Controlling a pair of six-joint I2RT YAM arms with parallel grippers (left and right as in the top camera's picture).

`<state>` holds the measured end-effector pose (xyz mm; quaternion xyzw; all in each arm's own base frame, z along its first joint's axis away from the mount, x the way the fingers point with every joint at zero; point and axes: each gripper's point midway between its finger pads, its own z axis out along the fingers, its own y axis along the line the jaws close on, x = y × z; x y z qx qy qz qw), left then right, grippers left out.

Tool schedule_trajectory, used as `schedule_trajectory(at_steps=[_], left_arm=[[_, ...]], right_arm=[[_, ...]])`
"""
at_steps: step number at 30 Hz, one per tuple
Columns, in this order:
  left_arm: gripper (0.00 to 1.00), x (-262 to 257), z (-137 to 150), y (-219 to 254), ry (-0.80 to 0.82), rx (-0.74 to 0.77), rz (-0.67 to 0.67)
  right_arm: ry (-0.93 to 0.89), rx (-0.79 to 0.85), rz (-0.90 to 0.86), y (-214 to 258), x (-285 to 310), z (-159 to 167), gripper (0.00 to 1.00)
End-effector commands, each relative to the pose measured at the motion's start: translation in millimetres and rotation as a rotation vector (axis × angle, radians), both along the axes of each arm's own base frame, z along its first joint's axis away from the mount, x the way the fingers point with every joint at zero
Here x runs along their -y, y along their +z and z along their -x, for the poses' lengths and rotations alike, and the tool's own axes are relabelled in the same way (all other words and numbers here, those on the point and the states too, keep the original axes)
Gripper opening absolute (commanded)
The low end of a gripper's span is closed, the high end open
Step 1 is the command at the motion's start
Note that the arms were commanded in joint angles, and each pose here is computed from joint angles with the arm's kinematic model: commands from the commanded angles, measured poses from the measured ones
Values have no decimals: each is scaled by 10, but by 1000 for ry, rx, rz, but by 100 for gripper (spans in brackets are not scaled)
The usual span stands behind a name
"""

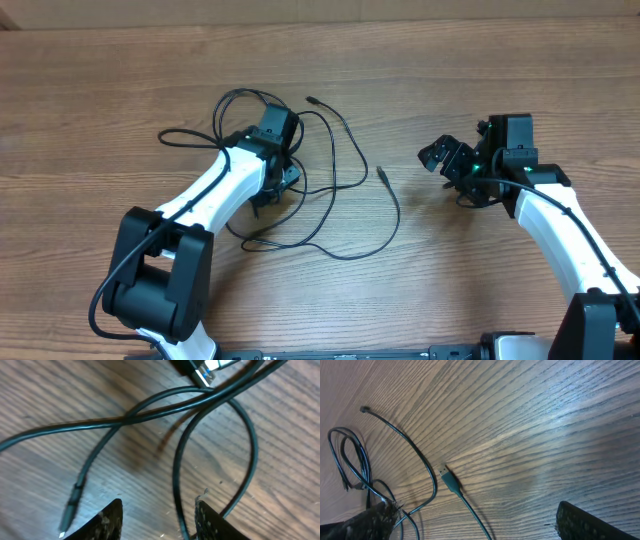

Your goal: Untangle cables

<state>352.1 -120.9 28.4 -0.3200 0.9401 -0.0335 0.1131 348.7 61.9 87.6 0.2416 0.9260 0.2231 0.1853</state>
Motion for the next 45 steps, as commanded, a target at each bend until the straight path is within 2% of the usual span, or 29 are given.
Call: schedule_trajectory(at_steps=[1, 9, 15, 17, 22, 23, 24, 26, 29, 32, 36, 40, 45], left_arm=[[44, 107, -3, -20, 19, 14, 34], [40, 217, 6, -12, -8, 26, 40], [20, 339, 59, -15, -39, 16, 60], [17, 395, 91, -17, -52, 7, 73], [16, 471, 165, -26, -77, -9, 72], [17, 483, 173, -27, -81, -10, 72], [23, 496, 183, -27, -85, -11, 72], [26, 497, 184, -27, -85, -11, 72], [25, 497, 184, -27, -85, -11, 71], [7, 496, 182, -27, -85, -11, 71], [4, 485, 169, -12, -88, -10, 71], [4, 561, 45, 196, -245, 37, 93], [4, 645, -136, 753, -473, 149, 68]], right_arm=[[4, 26, 10, 76, -2, -67, 100], [4, 26, 10, 76, -2, -67, 100], [4, 26, 10, 76, -2, -67, 100], [4, 26, 10, 76, -2, -67, 100], [4, 26, 10, 76, -2, -67, 100], [4, 26, 10, 75, -2, -66, 100], [4, 26, 10, 76, -2, -67, 100], [4, 26, 10, 76, -2, -67, 100], [4, 26, 10, 75, -2, -66, 100], [4, 26, 10, 76, -2, -67, 100], [4, 26, 10, 76, -2, -67, 100], [4, 26, 10, 77, -2, -67, 100], [4, 26, 10, 77, -2, -67, 100]])
